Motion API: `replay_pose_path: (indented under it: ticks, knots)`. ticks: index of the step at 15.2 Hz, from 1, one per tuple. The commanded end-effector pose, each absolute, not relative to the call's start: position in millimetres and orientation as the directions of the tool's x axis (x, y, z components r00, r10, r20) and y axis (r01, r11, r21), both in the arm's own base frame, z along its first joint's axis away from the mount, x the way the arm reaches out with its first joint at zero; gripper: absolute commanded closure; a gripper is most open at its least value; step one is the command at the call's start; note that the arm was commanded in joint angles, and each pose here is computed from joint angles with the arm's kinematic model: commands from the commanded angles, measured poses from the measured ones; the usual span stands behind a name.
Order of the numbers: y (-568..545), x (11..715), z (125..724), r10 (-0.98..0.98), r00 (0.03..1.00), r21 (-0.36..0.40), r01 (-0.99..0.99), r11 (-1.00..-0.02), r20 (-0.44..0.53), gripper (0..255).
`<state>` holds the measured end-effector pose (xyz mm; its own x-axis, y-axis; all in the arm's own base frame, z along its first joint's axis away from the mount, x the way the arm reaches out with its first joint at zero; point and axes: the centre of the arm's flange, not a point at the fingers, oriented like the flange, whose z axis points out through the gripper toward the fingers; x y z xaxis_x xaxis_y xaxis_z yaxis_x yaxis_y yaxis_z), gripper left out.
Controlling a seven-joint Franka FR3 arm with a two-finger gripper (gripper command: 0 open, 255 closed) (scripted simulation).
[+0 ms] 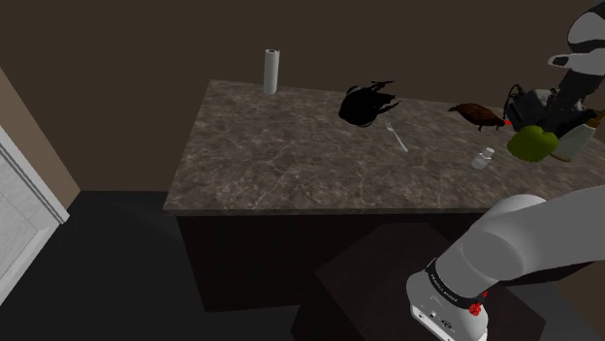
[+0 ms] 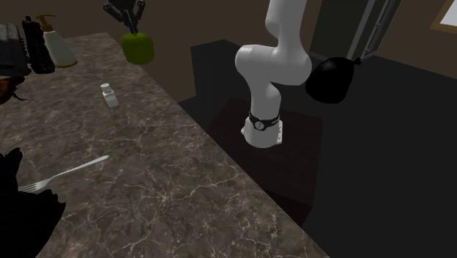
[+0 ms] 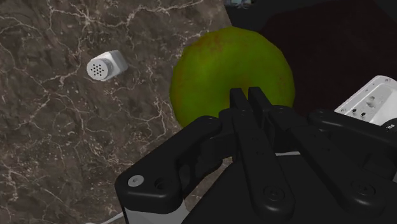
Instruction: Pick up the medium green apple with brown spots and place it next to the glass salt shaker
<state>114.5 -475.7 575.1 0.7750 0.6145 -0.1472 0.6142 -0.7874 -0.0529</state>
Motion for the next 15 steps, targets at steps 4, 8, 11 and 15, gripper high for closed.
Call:
replay_pose_path:
  ticks: [4,8,11,15]
  knots:
    - [-529,77,573,0.616,0.774,-0.053,0.615,-0.786,-0.148,255]
    - [-573,48,573,0.616,0.774,-0.053,0.615,-0.786,-0.148,255]
    - [-597,32,568,0.616,0.774,-0.053,0.615,-0.786,-0.148,255]
    - [-597,32,547,0.616,0.774,-0.053,0.615,-0.786,-0.148,255]
